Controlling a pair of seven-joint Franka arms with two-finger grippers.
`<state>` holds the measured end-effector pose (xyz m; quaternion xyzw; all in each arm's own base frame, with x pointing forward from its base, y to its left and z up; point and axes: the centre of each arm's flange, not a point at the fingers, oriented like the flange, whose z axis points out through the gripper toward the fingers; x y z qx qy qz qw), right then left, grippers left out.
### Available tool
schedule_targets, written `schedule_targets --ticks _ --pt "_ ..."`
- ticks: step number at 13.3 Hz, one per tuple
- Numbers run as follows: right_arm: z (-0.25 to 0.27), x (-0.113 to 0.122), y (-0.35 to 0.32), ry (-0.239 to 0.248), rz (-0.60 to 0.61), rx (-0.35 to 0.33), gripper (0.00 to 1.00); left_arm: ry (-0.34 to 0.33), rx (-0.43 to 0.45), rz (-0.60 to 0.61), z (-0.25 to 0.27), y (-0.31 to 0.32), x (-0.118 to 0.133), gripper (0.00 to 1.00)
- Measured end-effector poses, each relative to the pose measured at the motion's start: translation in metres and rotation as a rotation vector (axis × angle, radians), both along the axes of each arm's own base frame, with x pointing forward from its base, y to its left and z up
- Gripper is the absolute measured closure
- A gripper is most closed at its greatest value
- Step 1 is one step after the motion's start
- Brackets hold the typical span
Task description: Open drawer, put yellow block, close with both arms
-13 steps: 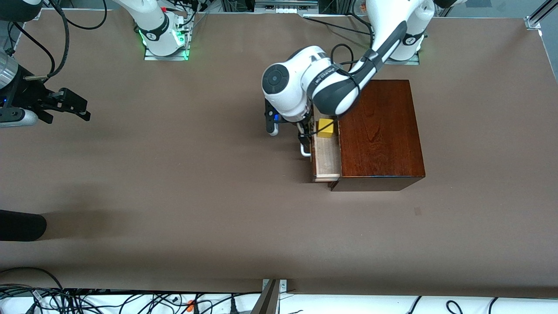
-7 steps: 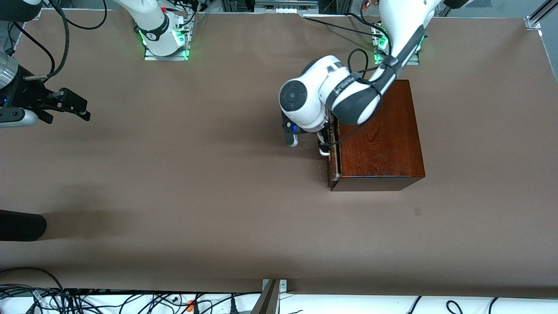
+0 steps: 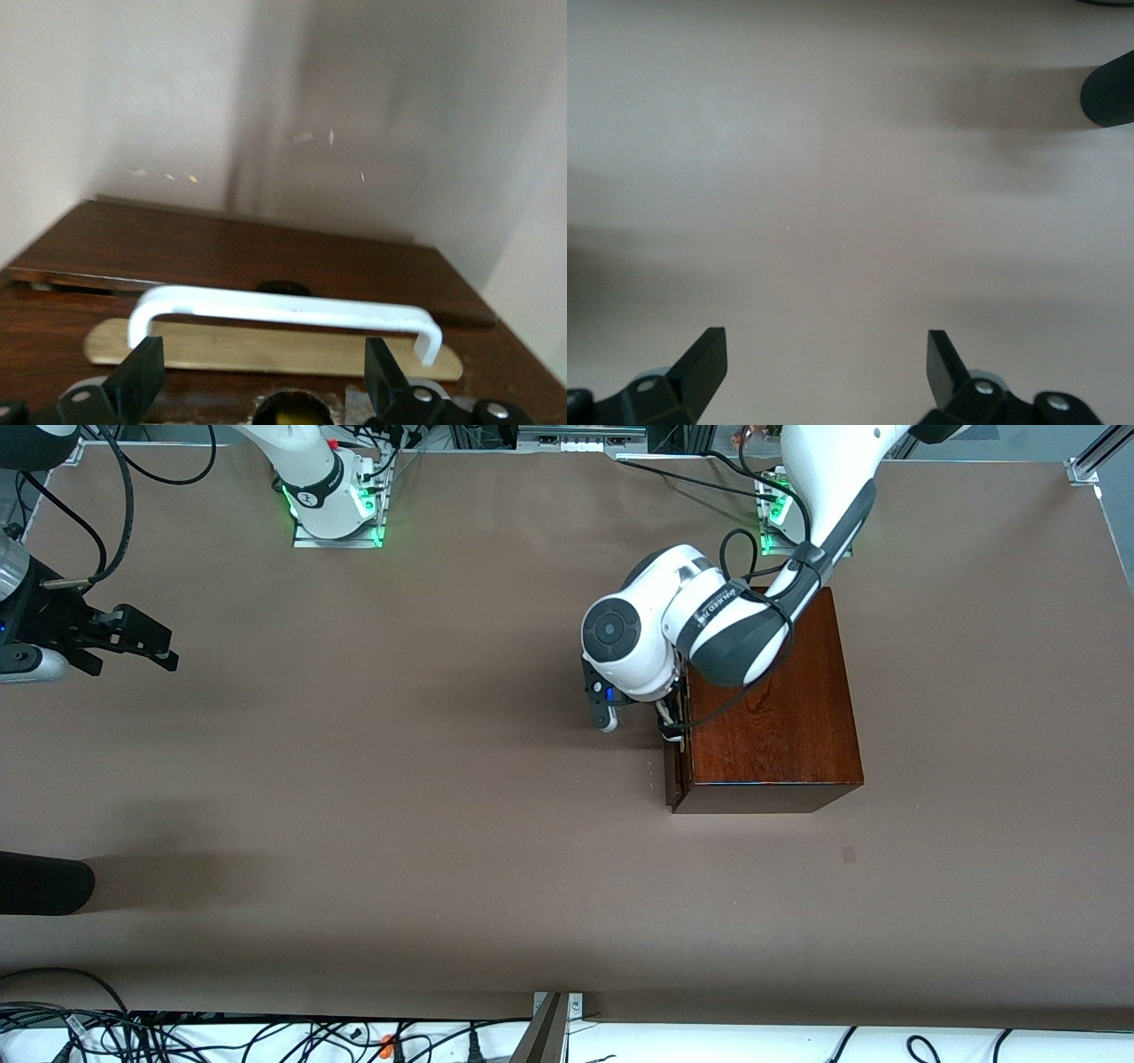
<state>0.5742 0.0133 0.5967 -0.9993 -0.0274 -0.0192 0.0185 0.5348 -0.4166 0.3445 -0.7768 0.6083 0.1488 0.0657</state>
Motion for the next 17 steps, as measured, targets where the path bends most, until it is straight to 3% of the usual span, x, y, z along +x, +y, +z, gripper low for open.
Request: schedule_targets --ticks 4,8,14,17 --pt "0.0 0.0 0.0 0.0 0.0 0.0 0.0 -0.146 -0.165 0.194 0.114 -0.008 0.017 0.0" --pt "0.0 0.0 0.0 0.0 -0.001 0.0 0.0 -0.262 -0.217 0.32 0.2 0.065 0.044 0.0" --pt "0.0 0.0 0.0 0.0 -0.001 0.0 0.0 -0.336 -0.206 0.486 0.26 0.162 0.063 0.0" --pt "0.0 0.0 -0.001 0.0 -0.001 0.0 0.0 -0.287 -0.203 0.647 0.277 0.247 0.072 0.0"
